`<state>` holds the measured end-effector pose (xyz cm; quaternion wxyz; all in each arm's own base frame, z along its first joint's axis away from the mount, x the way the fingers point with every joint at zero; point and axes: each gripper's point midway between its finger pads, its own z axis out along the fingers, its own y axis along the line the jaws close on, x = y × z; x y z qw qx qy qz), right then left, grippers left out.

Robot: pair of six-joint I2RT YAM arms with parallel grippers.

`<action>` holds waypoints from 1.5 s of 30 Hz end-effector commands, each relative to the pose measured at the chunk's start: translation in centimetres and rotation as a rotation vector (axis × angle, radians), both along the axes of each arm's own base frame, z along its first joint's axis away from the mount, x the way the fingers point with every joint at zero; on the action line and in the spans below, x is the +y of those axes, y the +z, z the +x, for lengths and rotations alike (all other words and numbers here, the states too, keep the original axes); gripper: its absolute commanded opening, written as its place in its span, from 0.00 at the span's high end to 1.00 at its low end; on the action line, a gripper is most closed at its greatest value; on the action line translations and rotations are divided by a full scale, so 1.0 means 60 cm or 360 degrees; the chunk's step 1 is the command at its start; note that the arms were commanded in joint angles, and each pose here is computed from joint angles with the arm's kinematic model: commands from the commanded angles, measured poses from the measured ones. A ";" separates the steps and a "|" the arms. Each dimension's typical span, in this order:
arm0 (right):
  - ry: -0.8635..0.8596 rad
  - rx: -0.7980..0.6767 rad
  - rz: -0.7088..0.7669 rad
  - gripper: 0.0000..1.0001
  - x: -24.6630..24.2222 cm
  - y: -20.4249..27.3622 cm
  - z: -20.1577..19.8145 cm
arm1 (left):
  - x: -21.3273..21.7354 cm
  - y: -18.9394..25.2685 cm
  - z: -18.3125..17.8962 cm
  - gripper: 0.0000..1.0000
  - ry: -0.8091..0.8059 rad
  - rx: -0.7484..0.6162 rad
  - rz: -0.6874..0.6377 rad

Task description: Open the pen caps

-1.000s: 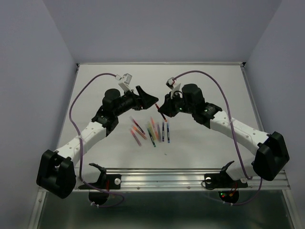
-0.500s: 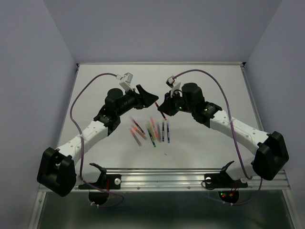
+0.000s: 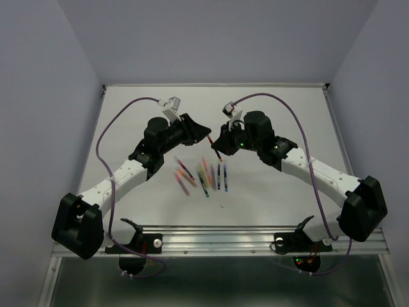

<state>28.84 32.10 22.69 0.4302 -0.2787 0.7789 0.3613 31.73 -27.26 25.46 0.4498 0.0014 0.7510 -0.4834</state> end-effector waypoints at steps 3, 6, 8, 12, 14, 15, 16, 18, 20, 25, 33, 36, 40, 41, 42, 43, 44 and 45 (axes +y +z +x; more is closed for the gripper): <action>0.0001 -0.0158 0.0123 0.99 0.013 0.067 0.017 | -0.012 0.060 0.002 0.75 -0.0033 -0.0159 -0.0070; 0.0001 -0.0162 0.0123 0.99 0.013 0.068 0.018 | -0.013 0.061 0.002 1.00 -0.0033 -0.0161 -0.0069; -0.0002 -0.0167 0.0119 0.99 0.013 0.068 0.019 | -0.012 0.060 0.003 1.00 -0.0024 -0.0159 -0.0067; -0.0032 -0.0168 0.0106 0.77 0.010 0.064 0.024 | -0.006 0.063 0.006 1.00 0.0022 -0.0146 -0.0087; -0.0026 -0.0169 0.0097 0.70 0.011 0.061 0.025 | -0.001 0.068 0.008 1.00 0.0059 -0.0137 -0.0114; -0.0021 -0.0167 0.0094 0.62 0.011 0.059 0.024 | 0.000 0.071 0.008 1.00 0.0074 -0.0133 -0.0127; -0.0014 -0.0159 0.0092 0.59 0.013 0.056 0.024 | 0.003 0.076 0.008 1.00 0.0099 -0.0138 -0.0142; 0.0005 -0.0148 0.0091 0.56 0.016 0.053 0.024 | 0.007 0.082 0.008 1.00 0.0125 -0.0141 -0.0170; 0.0008 -0.0145 0.0087 0.54 0.020 0.051 0.027 | 0.010 0.091 0.007 1.00 0.0142 -0.0152 -0.0194; -0.0015 -0.0148 0.0069 0.68 0.022 0.045 0.037 | 0.010 0.096 0.004 1.00 0.0140 -0.0152 -0.0217; 0.0011 -0.0152 0.0056 0.99 0.014 0.035 0.024 | 0.023 0.098 0.035 1.00 0.0288 -0.0165 -0.0201; 0.0060 -0.0111 0.0060 0.99 0.010 0.022 0.003 | 0.058 0.114 0.074 1.00 0.0495 -0.0225 -0.0163; 0.0145 0.0018 0.0056 0.99 -0.005 -0.017 -0.046 | 0.113 0.176 0.133 1.00 0.0684 -0.0347 -0.0161; 0.0169 0.0044 0.0062 0.99 -0.010 -0.030 -0.068 | 0.126 0.182 0.144 1.00 0.0718 -0.0353 -0.0160; 0.0217 0.0080 0.0078 0.99 -0.011 -0.035 -0.084 | 0.137 0.190 0.154 1.00 0.0747 -0.0370 -0.0156; 0.0226 0.0121 0.0086 0.99 -0.012 -0.042 -0.098 | 0.159 0.198 0.174 1.00 0.0800 -0.0378 -0.0152; 0.0232 0.0149 0.0087 0.99 -0.021 -0.052 -0.113 | 0.164 0.199 0.181 1.00 0.0796 -0.0381 -0.0147; 0.0234 0.0164 0.0083 0.99 -0.025 -0.055 -0.119 | 0.173 0.197 0.188 1.00 0.0815 -0.0374 -0.0139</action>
